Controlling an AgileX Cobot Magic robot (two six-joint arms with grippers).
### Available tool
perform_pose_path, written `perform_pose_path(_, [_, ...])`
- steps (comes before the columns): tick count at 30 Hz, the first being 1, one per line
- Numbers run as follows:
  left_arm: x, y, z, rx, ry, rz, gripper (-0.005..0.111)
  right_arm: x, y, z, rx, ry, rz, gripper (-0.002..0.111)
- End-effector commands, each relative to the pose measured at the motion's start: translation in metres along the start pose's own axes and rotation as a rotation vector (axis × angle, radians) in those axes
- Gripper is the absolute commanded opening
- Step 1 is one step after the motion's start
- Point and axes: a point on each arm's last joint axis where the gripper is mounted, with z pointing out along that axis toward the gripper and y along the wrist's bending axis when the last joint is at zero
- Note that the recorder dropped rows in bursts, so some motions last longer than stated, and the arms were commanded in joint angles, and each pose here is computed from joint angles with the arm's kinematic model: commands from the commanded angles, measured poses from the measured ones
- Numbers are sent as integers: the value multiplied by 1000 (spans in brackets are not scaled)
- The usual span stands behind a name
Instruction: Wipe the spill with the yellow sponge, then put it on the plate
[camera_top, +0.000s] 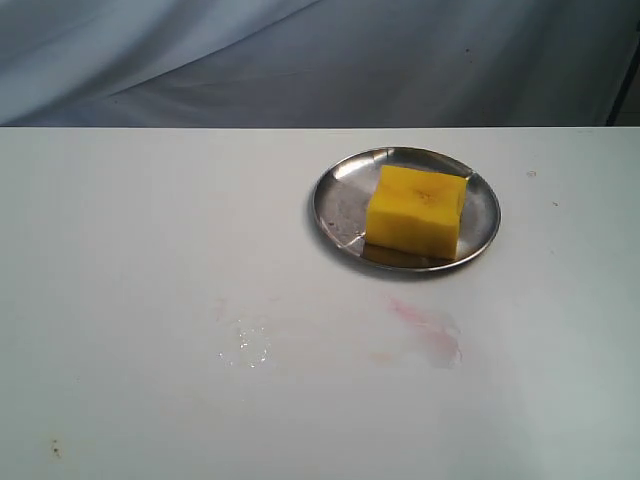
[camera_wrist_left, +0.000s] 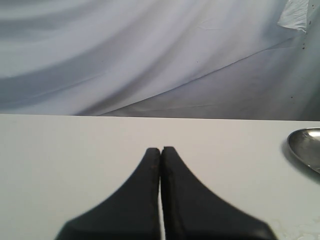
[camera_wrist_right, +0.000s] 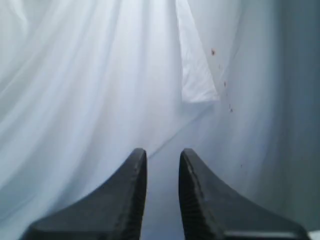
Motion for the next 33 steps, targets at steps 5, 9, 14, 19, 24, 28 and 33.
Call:
perform_pose_path(5, [1,0,0,1,-1,0,1,-39,8,-78,-37,-206,-156,1])
perform_pose_path(9, [1,0,0,1,-1,0,1,-48,11,-111,-55,-275,-156,0])
perform_pose_path(14, [1,0,0,1,-1,0,1,-53,13,-150,-69,-351,-213,0])
perform_pose_path(19, [1,0,0,1,-1,-2,1,-53,12,-183,-70,-398,-255,0])
perform_pose_path(24, [1,0,0,1,-1,-2,1,-48,11,-209,-69,-389,-263,0])
perform_pose_path(28, [1,0,0,1,-1,0,1,-46,10,-224,-74,-404,-262,0])
perform_pose_path(33, [1,0,0,1,-1,0,1,-40,8,-229,-58,-349,-289,0])
